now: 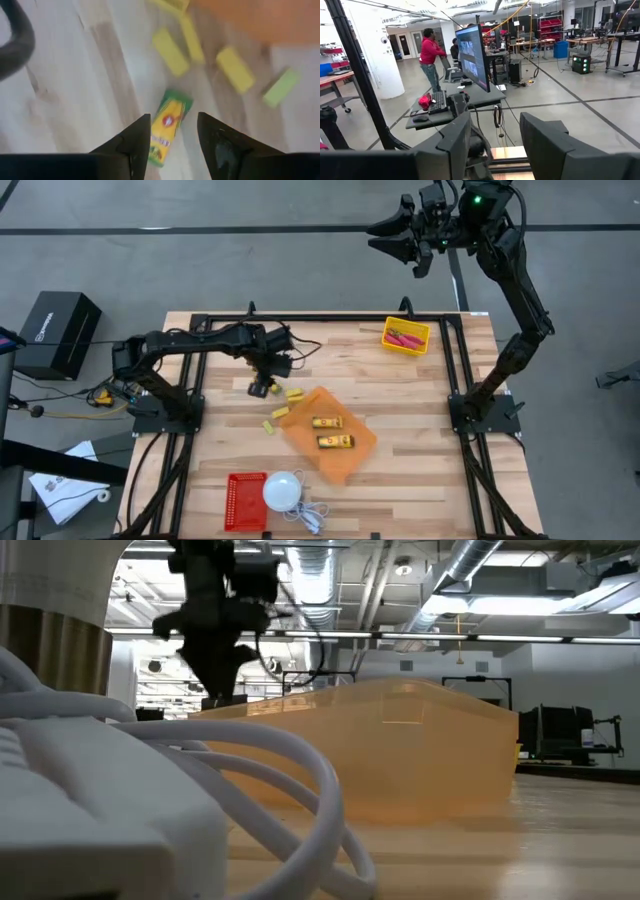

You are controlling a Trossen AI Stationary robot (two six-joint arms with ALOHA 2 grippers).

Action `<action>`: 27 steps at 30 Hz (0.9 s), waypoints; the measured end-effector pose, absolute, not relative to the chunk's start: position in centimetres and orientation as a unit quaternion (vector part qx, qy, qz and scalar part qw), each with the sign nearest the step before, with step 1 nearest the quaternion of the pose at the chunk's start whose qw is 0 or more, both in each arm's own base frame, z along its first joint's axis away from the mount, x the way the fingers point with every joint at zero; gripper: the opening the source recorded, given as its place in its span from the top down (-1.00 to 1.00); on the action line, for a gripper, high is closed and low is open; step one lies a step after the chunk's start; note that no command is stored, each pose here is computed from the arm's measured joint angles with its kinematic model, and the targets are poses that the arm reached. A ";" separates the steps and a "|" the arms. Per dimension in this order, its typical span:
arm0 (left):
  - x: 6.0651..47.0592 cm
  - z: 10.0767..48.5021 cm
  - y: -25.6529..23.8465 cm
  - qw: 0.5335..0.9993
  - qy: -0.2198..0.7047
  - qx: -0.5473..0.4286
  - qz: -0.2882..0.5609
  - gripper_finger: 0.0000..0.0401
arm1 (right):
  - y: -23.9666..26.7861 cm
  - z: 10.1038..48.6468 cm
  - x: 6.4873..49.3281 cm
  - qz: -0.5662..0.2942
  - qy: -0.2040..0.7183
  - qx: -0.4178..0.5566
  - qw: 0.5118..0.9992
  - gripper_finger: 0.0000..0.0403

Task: Pick & Place School Supplies
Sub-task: Put the crayon pack into the orange bin

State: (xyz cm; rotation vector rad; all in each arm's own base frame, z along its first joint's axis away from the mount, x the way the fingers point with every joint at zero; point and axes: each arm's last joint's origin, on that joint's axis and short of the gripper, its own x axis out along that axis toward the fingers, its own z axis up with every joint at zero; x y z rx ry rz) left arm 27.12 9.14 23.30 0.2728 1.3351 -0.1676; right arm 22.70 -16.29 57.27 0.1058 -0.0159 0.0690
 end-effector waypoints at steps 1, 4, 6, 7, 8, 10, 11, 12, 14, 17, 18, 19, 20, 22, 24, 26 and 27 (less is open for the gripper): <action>26.8 22.9 9.4 0.767 0.622 0.130 -0.084 0.21 | -16.3 57.3 22.7 0.034 -0.008 0.053 0.998 0.19; 25.9 21.6 9.8 0.752 0.634 0.145 -0.107 0.17 | -16.3 57.3 22.7 0.034 -0.008 0.053 0.998 0.19; 25.4 20.7 9.8 0.740 0.641 0.159 -0.126 0.16 | -16.3 57.3 22.7 0.034 -0.008 0.053 0.998 0.19; 25.3 20.4 9.8 0.736 0.644 0.165 -0.130 0.15 | -16.3 57.3 22.7 0.034 -0.008 0.053 0.998 0.19; 25.1 20.0 9.8 0.734 0.644 0.169 -0.135 0.15 | -16.3 57.3 22.7 0.034 -0.008 0.053 0.998 0.19; 25.0 19.4 9.8 0.734 0.643 0.171 -0.135 0.15 | -16.3 57.3 22.7 0.034 -0.008 0.053 0.998 0.20; 24.9 19.1 9.8 0.733 0.644 0.171 -0.136 0.15 | -16.3 57.3 22.7 0.034 -0.008 0.053 0.998 0.20; 24.8 18.8 9.7 0.733 0.643 0.172 -0.136 0.15 | -16.4 57.2 22.8 0.034 -0.007 0.054 0.998 0.20; 24.7 18.3 9.7 0.733 0.641 0.181 -0.137 0.15 | -16.5 57.1 22.9 0.034 -0.006 0.057 0.998 0.19; 24.6 17.6 9.8 0.733 0.638 0.198 -0.128 0.15 | -16.5 57.1 23.0 0.034 -0.004 0.060 0.998 0.20; 24.5 17.4 9.8 0.732 0.637 0.204 -0.132 0.15 | -16.5 57.1 23.0 0.034 -0.005 0.059 0.998 0.20; 24.5 17.2 9.8 0.731 0.636 0.210 -0.135 0.15 | -16.5 57.1 22.9 0.034 -0.005 0.059 0.998 0.20; 24.4 17.1 9.8 0.730 0.634 0.215 -0.136 0.15 | -16.5 57.1 22.9 0.034 -0.005 0.059 0.998 0.20; 24.5 16.9 9.8 0.734 0.629 0.219 -0.133 0.16 | -16.5 57.1 22.9 0.034 -0.005 0.059 0.998 0.20; 24.5 16.7 9.9 0.736 0.626 0.224 -0.125 0.17 | -16.5 57.1 22.9 0.034 -0.005 0.059 0.998 0.20; 24.5 16.2 10.1 0.734 0.631 0.220 -0.125 0.17 | -16.5 57.1 22.9 0.034 -0.005 0.059 0.998 0.21; 24.4 15.9 10.1 0.731 0.634 0.218 -0.126 0.18 | -16.5 57.1 22.9 0.034 -0.005 0.059 0.998 0.21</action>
